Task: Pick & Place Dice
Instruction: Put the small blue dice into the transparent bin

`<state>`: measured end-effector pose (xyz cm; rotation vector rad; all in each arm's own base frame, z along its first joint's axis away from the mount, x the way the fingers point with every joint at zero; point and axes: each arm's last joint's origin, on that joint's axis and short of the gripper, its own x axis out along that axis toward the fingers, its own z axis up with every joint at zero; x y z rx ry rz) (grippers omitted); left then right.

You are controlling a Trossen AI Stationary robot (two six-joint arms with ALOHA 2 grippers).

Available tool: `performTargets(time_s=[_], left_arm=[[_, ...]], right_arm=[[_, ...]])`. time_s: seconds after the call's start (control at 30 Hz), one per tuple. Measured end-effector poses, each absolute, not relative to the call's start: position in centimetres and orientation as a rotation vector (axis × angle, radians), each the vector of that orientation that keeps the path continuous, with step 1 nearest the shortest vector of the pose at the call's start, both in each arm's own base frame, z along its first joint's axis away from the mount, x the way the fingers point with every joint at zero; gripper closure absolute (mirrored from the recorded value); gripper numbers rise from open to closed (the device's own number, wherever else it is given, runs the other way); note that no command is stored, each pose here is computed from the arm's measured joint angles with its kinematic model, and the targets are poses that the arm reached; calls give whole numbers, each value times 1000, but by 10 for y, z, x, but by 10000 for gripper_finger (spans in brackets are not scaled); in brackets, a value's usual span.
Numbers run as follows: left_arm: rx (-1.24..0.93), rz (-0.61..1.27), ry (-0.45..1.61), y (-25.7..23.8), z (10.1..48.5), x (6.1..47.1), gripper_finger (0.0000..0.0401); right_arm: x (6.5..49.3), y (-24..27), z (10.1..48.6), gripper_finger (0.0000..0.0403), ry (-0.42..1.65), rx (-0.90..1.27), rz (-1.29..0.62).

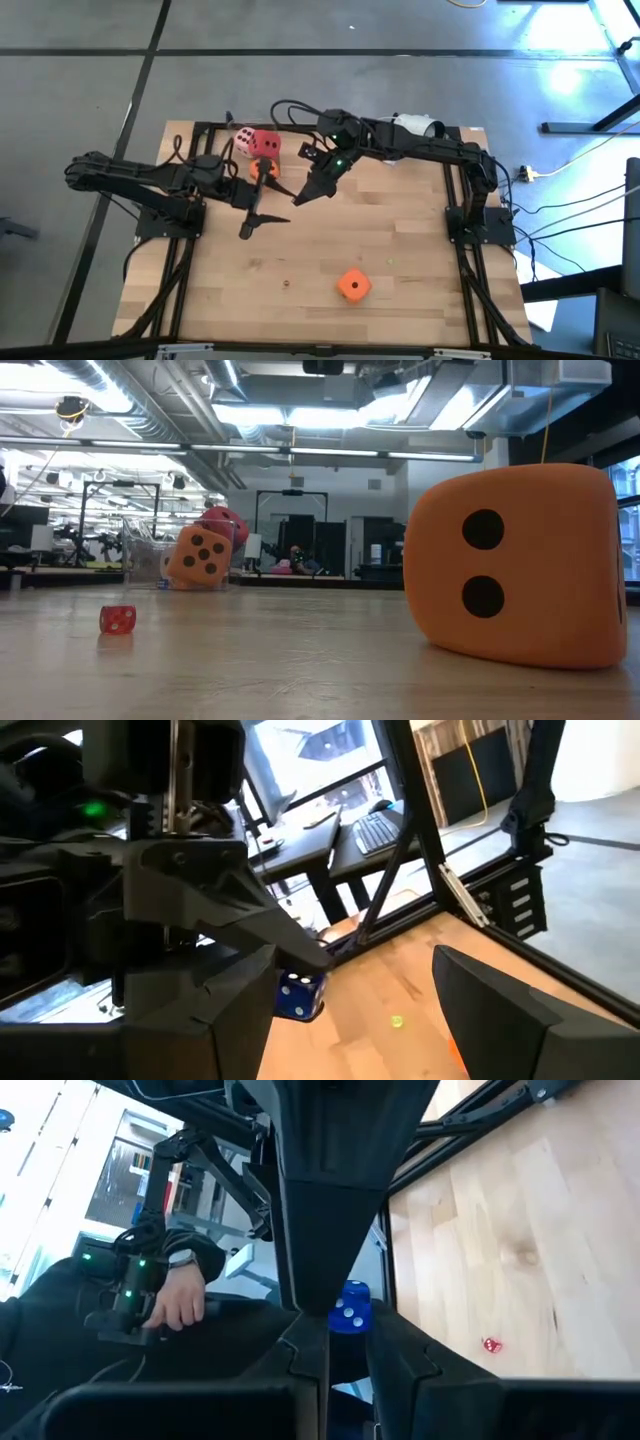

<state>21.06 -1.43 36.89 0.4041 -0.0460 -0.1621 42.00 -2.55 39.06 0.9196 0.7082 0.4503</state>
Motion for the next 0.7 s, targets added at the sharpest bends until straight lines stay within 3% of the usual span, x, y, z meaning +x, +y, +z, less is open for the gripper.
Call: performTargets(time_s=[0.7], left_arm=[[354,-197,-61,-15,368,215,144]], right_arm=[[421,-12,391,358,723,930,474]])
